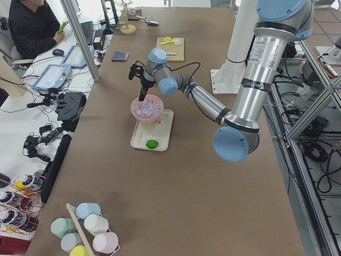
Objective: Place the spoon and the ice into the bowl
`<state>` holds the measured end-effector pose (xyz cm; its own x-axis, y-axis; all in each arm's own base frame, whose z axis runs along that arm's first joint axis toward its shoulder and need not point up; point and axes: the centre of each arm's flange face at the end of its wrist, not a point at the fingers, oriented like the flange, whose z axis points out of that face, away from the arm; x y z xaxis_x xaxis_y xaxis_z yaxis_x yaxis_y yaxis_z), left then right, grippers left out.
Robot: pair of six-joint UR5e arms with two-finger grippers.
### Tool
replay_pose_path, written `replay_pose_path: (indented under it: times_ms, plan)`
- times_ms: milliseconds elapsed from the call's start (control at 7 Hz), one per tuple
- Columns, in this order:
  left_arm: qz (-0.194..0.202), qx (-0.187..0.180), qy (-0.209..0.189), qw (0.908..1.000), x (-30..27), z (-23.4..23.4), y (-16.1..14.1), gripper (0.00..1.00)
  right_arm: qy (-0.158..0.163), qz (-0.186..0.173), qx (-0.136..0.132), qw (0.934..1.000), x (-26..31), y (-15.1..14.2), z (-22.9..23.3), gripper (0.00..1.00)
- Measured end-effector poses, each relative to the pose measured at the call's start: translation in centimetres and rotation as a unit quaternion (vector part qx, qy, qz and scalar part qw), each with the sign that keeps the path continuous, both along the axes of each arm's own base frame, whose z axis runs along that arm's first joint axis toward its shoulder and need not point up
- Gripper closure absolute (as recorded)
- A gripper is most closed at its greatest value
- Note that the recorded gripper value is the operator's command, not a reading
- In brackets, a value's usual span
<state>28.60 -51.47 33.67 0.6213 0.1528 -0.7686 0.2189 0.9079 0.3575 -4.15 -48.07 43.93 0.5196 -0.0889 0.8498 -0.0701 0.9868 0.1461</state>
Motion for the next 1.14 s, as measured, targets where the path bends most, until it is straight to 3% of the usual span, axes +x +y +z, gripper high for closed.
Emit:
replay_pose_path:
  times_ms: [143, 286, 1000, 1143]
  plan:
    - [0.003, 0.007, 0.003, 1.0, 1.3, 1.1, -0.1, 0.2, -0.005, 0.002, -0.004, 1.0, -1.7, -0.1, -1.0, 0.0]
    - [0.006, 0.012, 0.005, 0.9999, 2.1, 1.8, -0.2, 0.25, -0.005, 0.003, -0.007, 1.0, -3.5, 0.1, -1.9, 0.0]
    - [0.02, 0.011, -0.025, 0.9994, 6.9, 4.6, 0.3, 0.27, 0.001, 0.01, -0.013, 0.9999, -11.3, 0.4, -7.4, 0.0]
    - [0.021, 0.009, -0.03, 0.9993, 7.4, 5.0, 0.1, 0.32, 0.002, 0.008, -0.013, 0.9999, -11.8, 0.4, -7.6, 0.0]
